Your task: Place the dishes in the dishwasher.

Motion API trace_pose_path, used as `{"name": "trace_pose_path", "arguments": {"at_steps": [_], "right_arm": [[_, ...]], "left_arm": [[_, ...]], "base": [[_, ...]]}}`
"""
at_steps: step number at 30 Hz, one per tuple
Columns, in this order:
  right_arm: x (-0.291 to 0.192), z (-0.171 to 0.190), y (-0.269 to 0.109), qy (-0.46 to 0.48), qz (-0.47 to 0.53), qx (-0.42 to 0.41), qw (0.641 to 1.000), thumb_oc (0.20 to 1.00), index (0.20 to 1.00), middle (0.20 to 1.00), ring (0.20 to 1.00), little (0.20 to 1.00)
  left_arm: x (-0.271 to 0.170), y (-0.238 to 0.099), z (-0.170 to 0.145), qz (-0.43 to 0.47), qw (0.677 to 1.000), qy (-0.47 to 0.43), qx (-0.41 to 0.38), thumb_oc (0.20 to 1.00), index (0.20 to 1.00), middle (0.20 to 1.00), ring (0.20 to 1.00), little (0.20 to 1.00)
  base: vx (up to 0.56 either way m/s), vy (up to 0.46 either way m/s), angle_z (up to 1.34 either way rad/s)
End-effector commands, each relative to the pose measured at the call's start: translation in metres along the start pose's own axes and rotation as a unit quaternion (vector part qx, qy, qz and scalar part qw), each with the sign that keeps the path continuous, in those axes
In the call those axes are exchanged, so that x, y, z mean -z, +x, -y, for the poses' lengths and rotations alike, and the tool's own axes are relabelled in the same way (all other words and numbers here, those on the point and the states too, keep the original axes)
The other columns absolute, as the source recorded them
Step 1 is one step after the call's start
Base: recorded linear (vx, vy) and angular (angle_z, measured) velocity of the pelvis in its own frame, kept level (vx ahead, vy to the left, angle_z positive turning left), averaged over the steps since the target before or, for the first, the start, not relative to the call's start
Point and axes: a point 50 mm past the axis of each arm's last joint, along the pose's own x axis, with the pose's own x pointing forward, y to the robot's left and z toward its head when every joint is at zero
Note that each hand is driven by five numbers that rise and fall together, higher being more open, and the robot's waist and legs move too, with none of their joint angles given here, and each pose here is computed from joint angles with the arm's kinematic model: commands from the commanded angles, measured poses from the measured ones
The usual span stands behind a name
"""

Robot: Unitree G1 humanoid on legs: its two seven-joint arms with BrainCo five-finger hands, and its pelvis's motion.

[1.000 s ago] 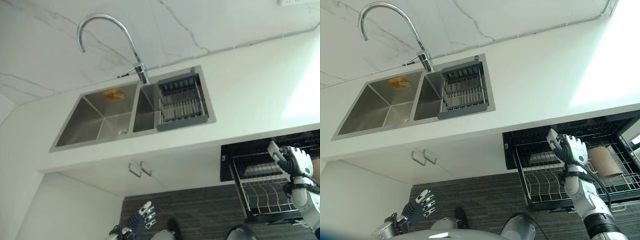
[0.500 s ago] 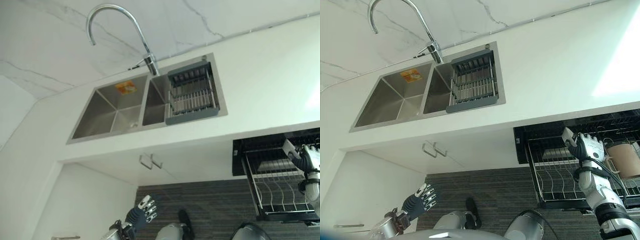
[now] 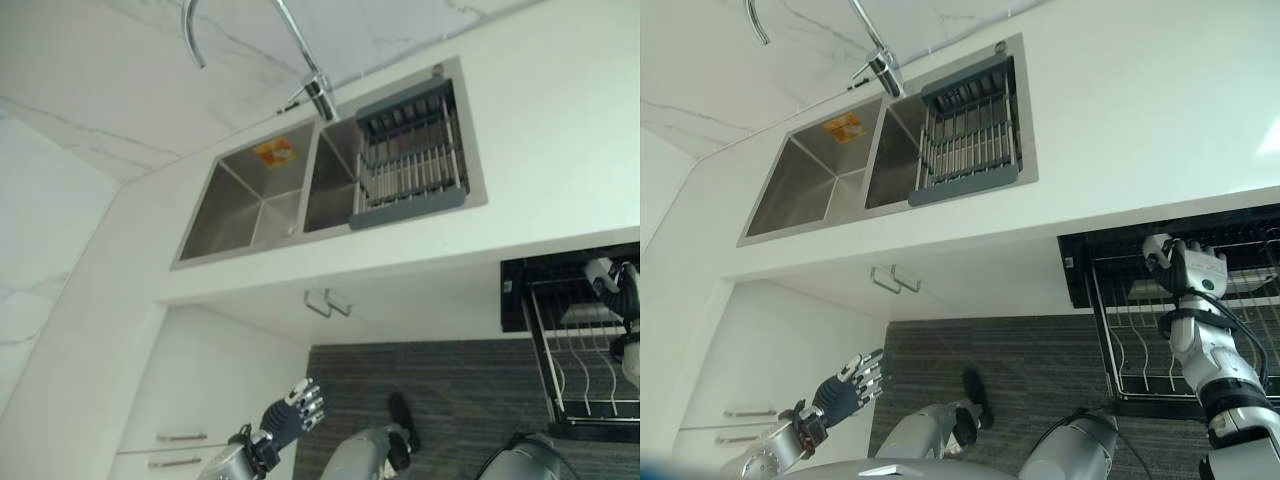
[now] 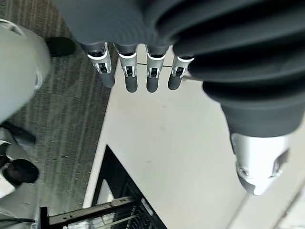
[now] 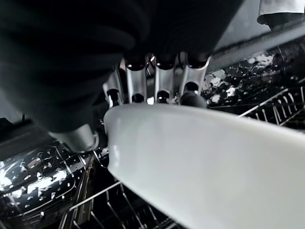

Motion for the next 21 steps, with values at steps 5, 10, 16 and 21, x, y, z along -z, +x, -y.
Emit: {"name": "trace_pose_path", "arguments": {"at_steps": [5, 10, 16, 21], "right_arm": [[-0.01, 0.041, 0.039, 0.012, -0.008, 0.107, 0.994, 0.2, 0.2, 0.2, 0.2, 0.2], [-0.009, 0.044, 0.042, 0.008, -0.02, 0.113, 0.993, 0.2, 0.2, 0.2, 0.2, 0.2], [-0.005, 0.042, 0.042, 0.022, -0.034, 0.102, 0.994, 0.2, 0.2, 0.2, 0.2, 0.2], [-0.002, 0.032, 0.036, 0.047, -0.055, 0.091, 0.993, 1.0, 1.0, 1.0, 1.0, 1.0]], "left_arm": [[-0.042, 0.008, 0.015, 0.08, 0.996, 0.011, 0.042, 1.0, 1.0, 1.0, 1.0, 1.0], [-0.049, 0.009, 0.021, 0.086, 0.995, 0.015, 0.058, 1.0, 1.0, 1.0, 1.0, 1.0], [-0.058, 0.01, 0.029, 0.093, 0.993, 0.018, 0.072, 1.0, 1.0, 1.0, 1.0, 1.0], [-0.061, 0.011, 0.031, 0.095, 0.992, 0.021, 0.077, 1.0, 1.0, 1.0, 1.0, 1.0]], "base": [[-0.05, 0.03, 0.06], [-0.03, 0.01, 0.11], [-0.02, 0.009, 0.02], [-0.01, 0.004, 0.04]]}}
